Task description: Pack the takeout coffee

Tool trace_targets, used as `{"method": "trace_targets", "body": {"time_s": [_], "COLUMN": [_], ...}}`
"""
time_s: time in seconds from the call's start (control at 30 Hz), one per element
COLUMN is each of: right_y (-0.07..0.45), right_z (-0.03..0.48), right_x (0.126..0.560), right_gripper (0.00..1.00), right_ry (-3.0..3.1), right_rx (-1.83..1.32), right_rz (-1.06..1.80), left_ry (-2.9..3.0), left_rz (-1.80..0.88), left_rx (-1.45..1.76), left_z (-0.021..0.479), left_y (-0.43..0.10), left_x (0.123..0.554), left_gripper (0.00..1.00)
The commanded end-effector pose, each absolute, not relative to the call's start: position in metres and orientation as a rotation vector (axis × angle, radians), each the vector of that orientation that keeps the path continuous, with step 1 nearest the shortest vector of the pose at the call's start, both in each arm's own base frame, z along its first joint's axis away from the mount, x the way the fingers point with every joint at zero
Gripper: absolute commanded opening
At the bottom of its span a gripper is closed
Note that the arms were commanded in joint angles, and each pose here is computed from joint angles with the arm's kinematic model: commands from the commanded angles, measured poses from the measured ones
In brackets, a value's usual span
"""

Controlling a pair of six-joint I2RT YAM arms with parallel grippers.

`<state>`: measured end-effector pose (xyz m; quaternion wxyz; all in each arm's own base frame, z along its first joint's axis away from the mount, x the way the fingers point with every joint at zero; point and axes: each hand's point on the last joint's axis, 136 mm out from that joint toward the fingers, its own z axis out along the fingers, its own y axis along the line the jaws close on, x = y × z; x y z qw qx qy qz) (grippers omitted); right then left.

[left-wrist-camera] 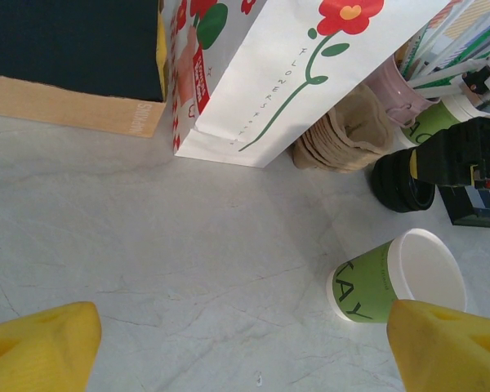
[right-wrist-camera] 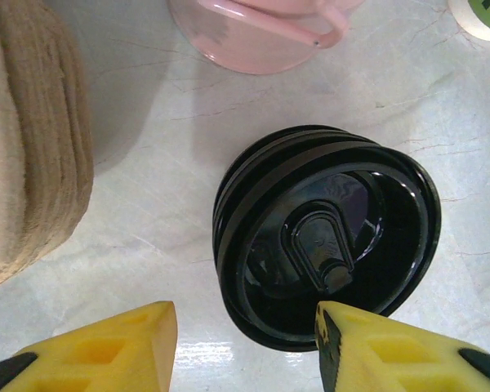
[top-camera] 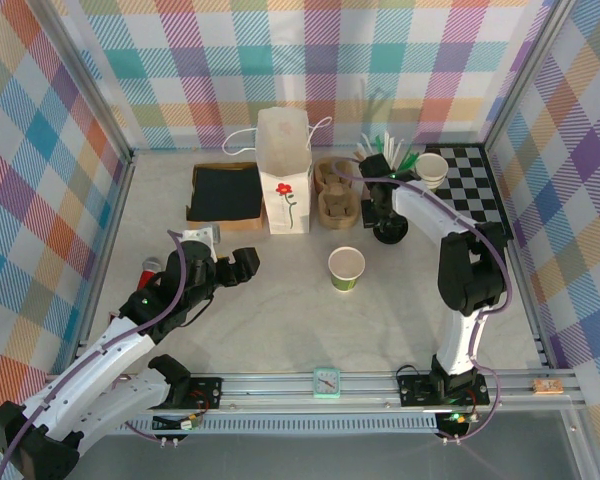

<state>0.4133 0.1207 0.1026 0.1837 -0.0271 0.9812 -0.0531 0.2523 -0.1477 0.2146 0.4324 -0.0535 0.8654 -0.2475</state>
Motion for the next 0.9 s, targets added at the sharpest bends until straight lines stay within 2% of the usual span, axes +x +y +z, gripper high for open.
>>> {"method": "trace_targets", "body": {"time_s": [0.0, 0.23, 0.5, 0.67, 0.8, 0.87], "right_y": [0.121, 0.124, 0.123, 0.121, 0.119, 0.119], "right_z": [0.1, 0.091, 0.081, 0.079, 0.081, 0.09], "right_x": [0.419, 0.42, 0.422, 0.42, 0.419, 0.418], "right_gripper": [0.48, 0.47, 0.39, 0.37, 0.37, 0.43], "right_ry": [2.769, 2.784, 2.794, 2.788, 2.783, 2.768], "right_rx": [-0.059, -0.051, -0.024, -0.006, -0.001, -0.001], "right_rz": [-0.146, -0.129, -0.142, -0.147, -0.159, -0.149], "left_ry": [2.158, 2.157, 2.152, 2.149, 2.153, 2.15], "left_rz": [-0.608, -0.605, -0.6, -0.596, -0.602, -0.604], "left_rx": [-0.114, -0.116, -0.118, -0.118, -0.115, -0.115], "left_z": [0.215, 0.215, 0.218, 0.218, 0.217, 0.218], "left_y": [-0.149, -0.149, -0.148, -0.148, -0.149, -0.149], "left_x": [0.251, 0.251, 0.252, 0.252, 0.252, 0.252], "left_gripper": [0.9, 0.9, 0.9, 0.9, 0.9, 0.9]}}
